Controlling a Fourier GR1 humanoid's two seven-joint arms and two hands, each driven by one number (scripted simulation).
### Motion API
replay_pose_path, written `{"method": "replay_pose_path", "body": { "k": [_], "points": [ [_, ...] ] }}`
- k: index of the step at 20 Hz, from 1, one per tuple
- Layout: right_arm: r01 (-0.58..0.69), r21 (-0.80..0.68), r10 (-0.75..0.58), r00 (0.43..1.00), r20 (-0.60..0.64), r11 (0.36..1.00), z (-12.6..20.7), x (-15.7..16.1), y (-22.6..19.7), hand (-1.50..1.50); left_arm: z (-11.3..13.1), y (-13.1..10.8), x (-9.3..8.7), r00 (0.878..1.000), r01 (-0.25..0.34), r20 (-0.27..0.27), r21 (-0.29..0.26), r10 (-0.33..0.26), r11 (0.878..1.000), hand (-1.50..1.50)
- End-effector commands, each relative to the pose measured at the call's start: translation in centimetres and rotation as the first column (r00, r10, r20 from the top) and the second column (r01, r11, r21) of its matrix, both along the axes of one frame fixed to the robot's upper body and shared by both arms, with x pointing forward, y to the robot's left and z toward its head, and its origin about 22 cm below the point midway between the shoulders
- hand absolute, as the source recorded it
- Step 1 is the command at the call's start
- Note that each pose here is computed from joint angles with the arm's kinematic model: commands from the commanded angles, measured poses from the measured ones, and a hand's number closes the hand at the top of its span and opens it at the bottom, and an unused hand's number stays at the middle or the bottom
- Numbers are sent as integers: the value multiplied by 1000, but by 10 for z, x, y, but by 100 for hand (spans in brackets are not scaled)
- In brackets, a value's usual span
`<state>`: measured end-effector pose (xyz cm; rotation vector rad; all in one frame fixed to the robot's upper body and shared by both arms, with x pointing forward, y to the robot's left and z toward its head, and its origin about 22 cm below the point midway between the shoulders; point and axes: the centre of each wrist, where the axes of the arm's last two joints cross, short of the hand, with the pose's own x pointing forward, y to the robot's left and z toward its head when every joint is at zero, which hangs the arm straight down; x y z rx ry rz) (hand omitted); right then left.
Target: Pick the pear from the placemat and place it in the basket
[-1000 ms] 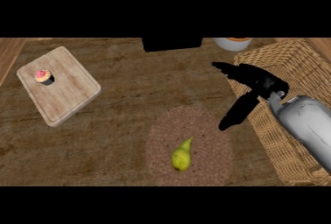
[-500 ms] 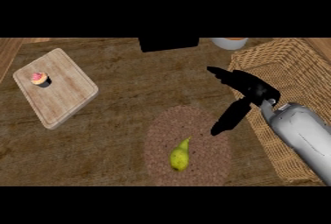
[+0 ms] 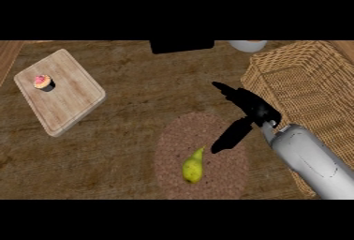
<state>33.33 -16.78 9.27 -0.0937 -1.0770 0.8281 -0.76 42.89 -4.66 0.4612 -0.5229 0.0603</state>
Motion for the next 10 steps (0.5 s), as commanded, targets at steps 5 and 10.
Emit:
{"method": "replay_pose_path", "body": {
  "k": [5,10],
  "points": [
    [-42,-49,39,998,-57,998,-33,-16,21,-150,43,-35,133,797,210,577,13,-179,978,0],
    [-51,-76,45,996,-82,996,-52,-27,22,-150,39,-36,131,789,211,589,5,-174,977,0]
  ]
}}
